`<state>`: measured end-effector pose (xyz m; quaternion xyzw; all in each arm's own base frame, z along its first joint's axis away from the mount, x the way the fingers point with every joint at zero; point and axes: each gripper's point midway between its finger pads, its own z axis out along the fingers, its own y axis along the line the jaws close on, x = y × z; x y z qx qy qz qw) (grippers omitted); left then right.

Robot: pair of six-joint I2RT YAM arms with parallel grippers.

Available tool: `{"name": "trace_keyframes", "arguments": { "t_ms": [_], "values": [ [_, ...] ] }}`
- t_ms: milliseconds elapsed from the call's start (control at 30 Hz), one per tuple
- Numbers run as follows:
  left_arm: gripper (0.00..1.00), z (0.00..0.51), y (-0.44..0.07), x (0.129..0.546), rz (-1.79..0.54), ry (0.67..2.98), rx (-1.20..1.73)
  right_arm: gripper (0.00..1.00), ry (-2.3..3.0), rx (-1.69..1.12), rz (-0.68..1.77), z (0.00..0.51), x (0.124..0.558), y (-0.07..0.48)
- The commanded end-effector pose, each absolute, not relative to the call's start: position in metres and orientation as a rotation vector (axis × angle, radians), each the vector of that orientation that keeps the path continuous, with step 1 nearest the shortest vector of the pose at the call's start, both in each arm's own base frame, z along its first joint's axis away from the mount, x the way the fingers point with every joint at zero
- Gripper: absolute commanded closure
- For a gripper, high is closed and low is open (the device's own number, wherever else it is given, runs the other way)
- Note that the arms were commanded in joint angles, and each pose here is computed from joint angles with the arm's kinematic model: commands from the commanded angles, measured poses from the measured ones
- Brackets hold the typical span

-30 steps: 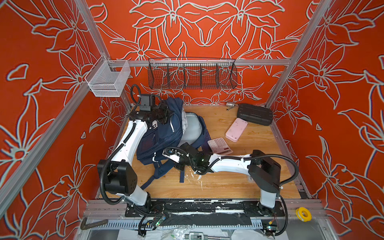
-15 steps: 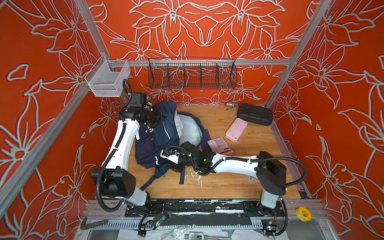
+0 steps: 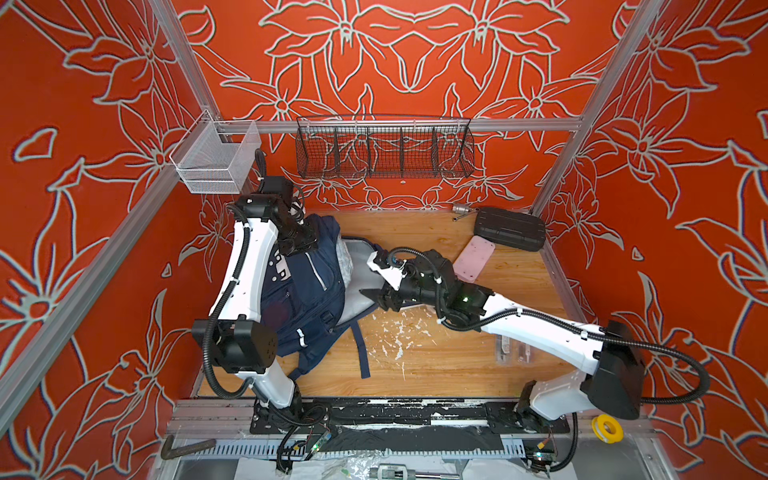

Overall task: Pack the student bag
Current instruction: 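Release the zipper and move the right gripper over the dark blue book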

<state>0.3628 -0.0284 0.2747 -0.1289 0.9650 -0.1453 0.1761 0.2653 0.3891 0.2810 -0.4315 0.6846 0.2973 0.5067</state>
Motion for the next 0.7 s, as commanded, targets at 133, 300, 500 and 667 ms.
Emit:
{"name": "trace_keyframes", "arguments": {
  "t_ms": [133, 300, 500, 667],
  "values": [
    [1.0, 0.245, -0.023, 0.357, -0.232, 2.832, -0.227, 0.34, 1.992, -0.788, 0.493, 0.226, 0.331, 0.321],
    [1.0, 0.221, -0.025, 0.36, -0.073, 2.939, -0.14, 0.35, 2.205, -0.688, 0.409, 0.187, 0.365, 0.295],
    [1.0, 0.198, -0.039, 0.359, -0.133, 3.054, -0.184, 0.34, 2.326, -0.639, 0.411, 0.153, 0.388, 0.282],
    [0.6, 0.217, -0.068, 0.368, -0.317, 2.94, -0.227, 0.34, 2.401, -0.61, 0.456, 0.137, 0.402, 0.269]
  ]
}}
